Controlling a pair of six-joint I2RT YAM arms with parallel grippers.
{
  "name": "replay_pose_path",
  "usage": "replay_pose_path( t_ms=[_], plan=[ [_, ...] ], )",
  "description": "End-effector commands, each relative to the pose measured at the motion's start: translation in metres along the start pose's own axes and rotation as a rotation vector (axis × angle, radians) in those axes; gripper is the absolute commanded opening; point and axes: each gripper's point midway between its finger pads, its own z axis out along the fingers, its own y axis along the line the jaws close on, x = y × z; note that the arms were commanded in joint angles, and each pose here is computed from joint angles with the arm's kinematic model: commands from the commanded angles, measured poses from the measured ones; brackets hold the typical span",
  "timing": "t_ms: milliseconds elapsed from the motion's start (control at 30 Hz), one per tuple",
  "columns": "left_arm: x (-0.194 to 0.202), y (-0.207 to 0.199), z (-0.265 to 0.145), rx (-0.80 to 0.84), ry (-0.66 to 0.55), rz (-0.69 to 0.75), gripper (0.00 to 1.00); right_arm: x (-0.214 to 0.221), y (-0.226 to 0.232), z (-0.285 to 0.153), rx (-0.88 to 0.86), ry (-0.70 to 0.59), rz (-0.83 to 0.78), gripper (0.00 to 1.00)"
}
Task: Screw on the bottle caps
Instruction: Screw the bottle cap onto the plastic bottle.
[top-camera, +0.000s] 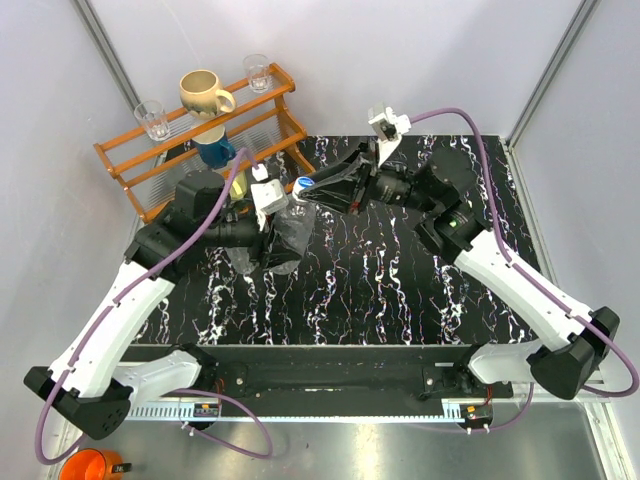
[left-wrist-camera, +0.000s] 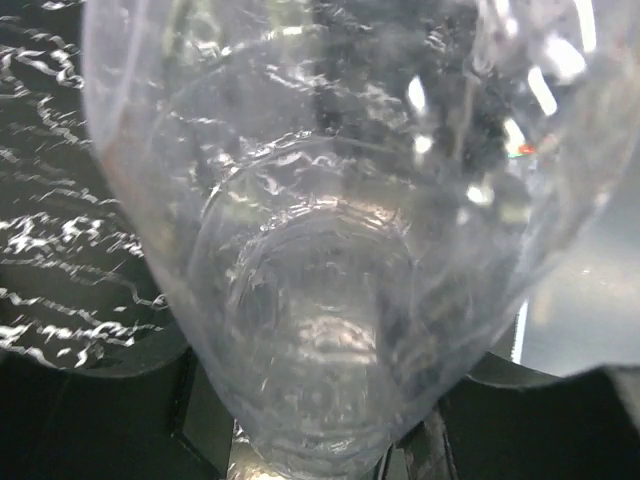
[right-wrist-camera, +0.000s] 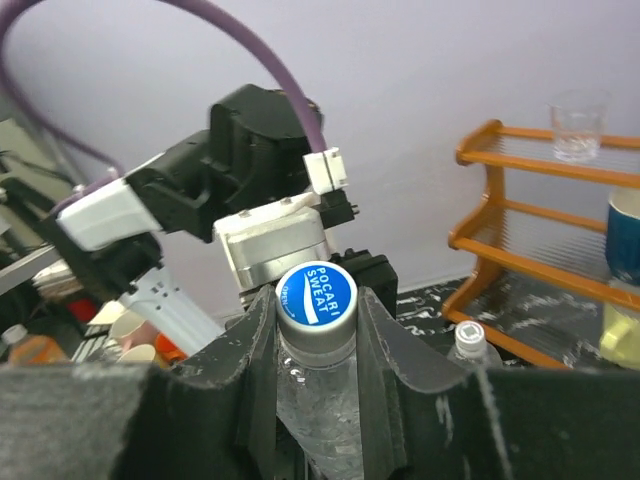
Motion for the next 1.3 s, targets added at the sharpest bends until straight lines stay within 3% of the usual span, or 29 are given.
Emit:
replay_pose_path(
  t_ms=[0, 233, 567, 800, 900, 1067, 1200, 1267],
  plan=[
    [-0.03, 0.067, -0.015, -0.361, -0.053, 0.094, 0.0, 0.043, 0.008, 0.02, 0.091, 0.145, 0.136, 0.0],
    [-0.022, 0.09, -0.029, -0.514, -0.02, 0.113, 0.0, 0.062, -0.013, 0.025, 0.336, 0.213, 0.184, 0.01],
    [-0.015, 0.098, -0.037, -0.581, -0.007, 0.114, 0.0, 0.056, -0.035, -0.001, 0.689, 0.132, 0.148, 0.0],
    [-0.02, 0.098, -0.042, -0.607, -0.022, 0.11, 0.0, 0.077, -0.056, -0.024, 0.892, 0.079, 0.234, 0.0],
    [-0.024, 0.099, -0.049, -0.634, -0.025, 0.123, 0.08, 0.082, -0.064, -0.034, 0.96, 0.031, 0.277, 0.0],
    [-0.021, 0.097, -0.052, -0.633, -0.014, 0.125, 0.09, 0.079, -0.067, -0.025, 0.948, 0.021, 0.275, 0.08],
    [-0.019, 0.078, -0.044, -0.532, -0.024, 0.127, 0.09, 0.055, -0.055, -0.012, 0.857, 0.01, 0.196, 0.3],
    [-0.018, 0.062, -0.036, -0.434, -0.031, 0.126, 0.09, 0.036, -0.048, -0.013, 0.833, -0.02, 0.168, 0.5]
  ],
)
